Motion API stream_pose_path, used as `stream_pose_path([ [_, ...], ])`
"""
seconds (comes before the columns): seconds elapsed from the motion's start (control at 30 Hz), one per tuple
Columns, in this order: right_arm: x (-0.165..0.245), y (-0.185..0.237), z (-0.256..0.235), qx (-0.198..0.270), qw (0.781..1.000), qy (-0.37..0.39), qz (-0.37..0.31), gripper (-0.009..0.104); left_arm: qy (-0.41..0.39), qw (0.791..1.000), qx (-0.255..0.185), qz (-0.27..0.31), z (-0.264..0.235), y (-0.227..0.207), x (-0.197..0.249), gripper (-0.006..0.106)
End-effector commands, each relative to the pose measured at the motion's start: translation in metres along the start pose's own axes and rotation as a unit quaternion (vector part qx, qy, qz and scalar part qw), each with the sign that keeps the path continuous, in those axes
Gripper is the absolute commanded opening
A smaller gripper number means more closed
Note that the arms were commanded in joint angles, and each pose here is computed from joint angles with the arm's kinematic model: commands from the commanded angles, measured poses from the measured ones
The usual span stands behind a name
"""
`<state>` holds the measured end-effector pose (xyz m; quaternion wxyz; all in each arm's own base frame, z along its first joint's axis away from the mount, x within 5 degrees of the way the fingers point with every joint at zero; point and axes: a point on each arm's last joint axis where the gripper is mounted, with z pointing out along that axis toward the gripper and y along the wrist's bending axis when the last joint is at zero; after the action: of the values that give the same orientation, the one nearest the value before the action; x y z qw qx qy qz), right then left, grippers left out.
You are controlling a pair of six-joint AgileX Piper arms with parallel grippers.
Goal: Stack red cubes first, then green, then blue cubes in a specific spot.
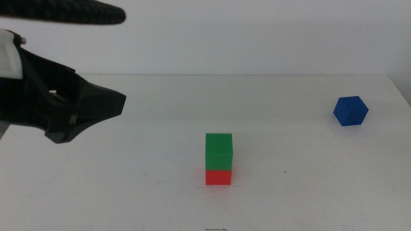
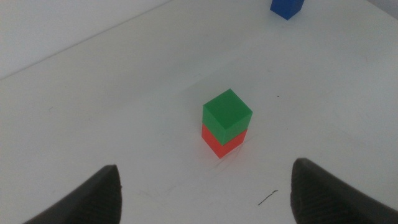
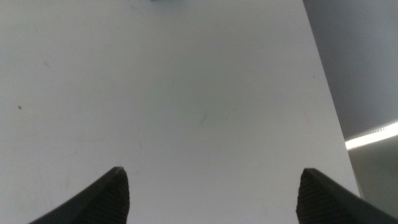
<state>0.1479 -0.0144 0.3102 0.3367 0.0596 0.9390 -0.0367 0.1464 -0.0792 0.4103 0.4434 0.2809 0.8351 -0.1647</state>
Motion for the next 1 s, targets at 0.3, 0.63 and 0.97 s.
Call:
stream_pose_path([
  [0.3, -0.056, 0.002, -0.005, -0.002, 1.000, -0.005, -0.003, 0.073, -0.045, 0.999, -0.002, -0.006, -0.007, -0.001, -0.011, 0.092],
  [0.63, -0.079, 0.010, 0.003, -0.038, 0.999, -0.015, -0.015, 0.073, -0.045, 0.999, -0.002, -0.006, -0.007, -0.001, -0.011, 0.092],
  [0.97, -0.144, 0.018, 0.057, -0.041, 0.998, 0.038, -0.037, 0.075, -0.045, 0.999, -0.002, -0.006, -0.007, -0.001, -0.011, 0.092],
])
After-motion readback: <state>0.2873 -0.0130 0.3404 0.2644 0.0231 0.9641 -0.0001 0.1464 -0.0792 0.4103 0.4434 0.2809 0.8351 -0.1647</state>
